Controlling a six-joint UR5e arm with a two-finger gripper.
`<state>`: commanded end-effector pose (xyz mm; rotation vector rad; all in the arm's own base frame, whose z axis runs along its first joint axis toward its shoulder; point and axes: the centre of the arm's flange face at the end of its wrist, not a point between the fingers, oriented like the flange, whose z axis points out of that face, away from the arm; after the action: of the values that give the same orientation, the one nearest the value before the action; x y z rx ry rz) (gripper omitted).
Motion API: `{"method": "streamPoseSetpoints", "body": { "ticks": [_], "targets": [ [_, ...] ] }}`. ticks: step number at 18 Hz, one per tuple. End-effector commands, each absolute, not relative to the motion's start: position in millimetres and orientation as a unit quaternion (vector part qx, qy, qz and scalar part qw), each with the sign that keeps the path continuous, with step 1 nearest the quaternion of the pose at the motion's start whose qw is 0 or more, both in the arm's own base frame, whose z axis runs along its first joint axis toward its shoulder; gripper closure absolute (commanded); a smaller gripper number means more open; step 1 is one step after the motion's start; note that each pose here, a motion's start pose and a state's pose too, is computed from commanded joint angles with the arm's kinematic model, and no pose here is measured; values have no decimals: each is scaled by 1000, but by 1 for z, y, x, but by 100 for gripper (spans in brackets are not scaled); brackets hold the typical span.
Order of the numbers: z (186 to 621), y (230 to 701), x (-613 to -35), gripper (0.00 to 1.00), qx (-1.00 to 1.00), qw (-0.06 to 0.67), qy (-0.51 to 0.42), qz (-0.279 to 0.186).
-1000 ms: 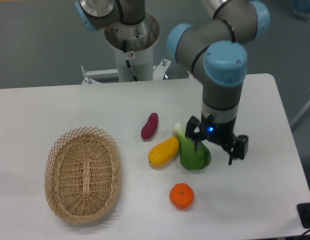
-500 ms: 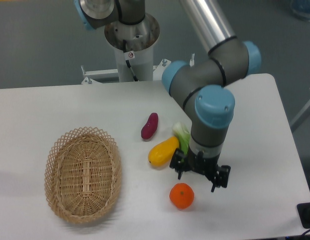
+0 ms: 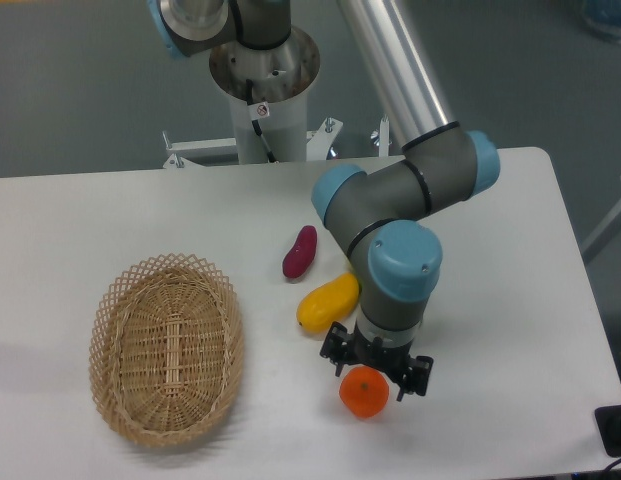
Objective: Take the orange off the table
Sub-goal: 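Lower the gripper down around the orange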
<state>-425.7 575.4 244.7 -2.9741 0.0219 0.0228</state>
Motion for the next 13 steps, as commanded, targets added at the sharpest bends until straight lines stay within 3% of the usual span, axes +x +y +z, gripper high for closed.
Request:
{"method": "streamPoseSetpoints", "body": {
  "ticks": [13],
  "targets": [
    [212,571,-427,0,-996,73,-12,58]
  ]
}}
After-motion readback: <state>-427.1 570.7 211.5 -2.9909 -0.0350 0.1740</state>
